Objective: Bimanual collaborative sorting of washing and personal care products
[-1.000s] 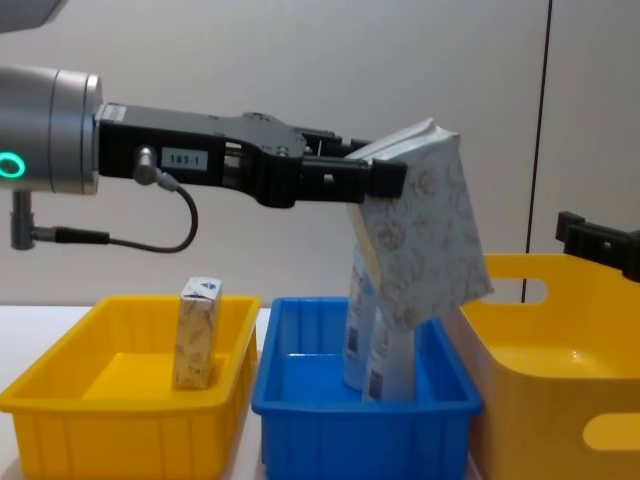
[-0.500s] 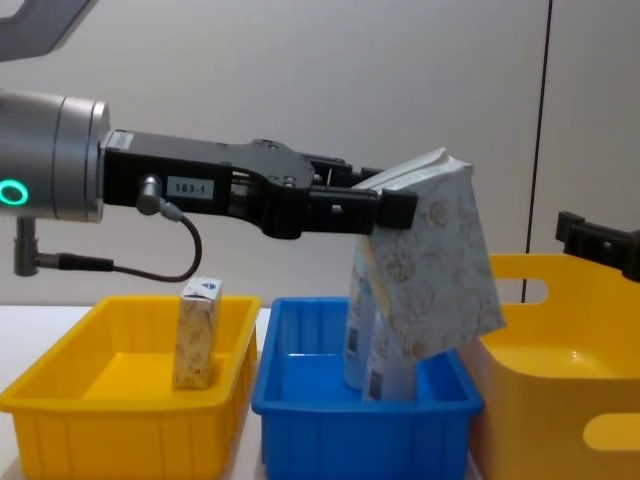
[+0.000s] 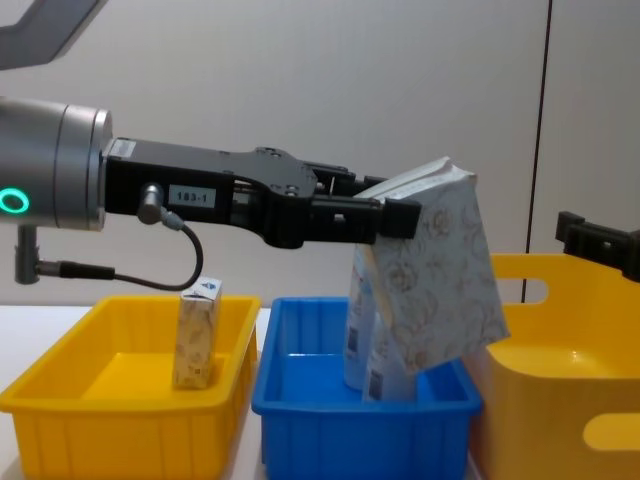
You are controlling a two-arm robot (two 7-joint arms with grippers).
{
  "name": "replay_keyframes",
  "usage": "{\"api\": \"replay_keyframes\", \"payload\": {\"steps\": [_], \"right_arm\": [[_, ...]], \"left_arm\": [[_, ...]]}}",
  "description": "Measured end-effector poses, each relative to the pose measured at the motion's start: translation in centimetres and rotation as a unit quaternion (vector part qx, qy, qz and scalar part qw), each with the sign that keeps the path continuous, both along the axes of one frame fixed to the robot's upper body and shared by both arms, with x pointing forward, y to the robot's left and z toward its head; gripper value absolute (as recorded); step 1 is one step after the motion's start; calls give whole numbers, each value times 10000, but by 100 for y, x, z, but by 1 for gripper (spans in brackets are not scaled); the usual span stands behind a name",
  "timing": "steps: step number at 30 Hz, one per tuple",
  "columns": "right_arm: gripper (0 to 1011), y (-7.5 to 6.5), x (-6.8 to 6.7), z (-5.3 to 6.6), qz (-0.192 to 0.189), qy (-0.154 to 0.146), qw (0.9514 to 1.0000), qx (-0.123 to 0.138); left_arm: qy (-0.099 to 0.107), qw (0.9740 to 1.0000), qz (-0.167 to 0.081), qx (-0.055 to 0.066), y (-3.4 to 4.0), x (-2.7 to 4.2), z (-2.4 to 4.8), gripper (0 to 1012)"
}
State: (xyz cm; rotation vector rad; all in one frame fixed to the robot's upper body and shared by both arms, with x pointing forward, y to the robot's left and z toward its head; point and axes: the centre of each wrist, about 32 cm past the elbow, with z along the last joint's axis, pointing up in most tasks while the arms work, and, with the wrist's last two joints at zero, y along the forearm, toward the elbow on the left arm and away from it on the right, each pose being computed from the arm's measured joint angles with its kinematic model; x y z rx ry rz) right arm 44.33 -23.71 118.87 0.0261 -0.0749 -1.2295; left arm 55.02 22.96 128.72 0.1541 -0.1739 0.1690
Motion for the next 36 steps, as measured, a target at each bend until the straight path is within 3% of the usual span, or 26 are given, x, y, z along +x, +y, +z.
{"api": "replay_keyframes", "payload": {"steps": [11, 16, 23, 26, 36], "right_arm": [[1001, 0, 0, 0, 0, 0, 10000, 0], [1002, 0, 0, 0, 0, 0, 10000, 0], [1002, 0, 0, 0, 0, 0, 10000, 0], [1002, 0, 0, 0, 0, 0, 10000, 0], [1002, 0, 0, 0, 0, 0, 10000, 0]], "left_arm": [[12, 10000, -25, 10, -4, -2, -7, 436], [14, 9999, -136, 76, -9, 20, 9, 436], [21, 9985, -461, 305, -29, 74, 51, 436], [53, 9965, -688, 474, -45, 105, 74, 436], [153, 9913, -1067, 755, -68, 149, 112, 436]]}}
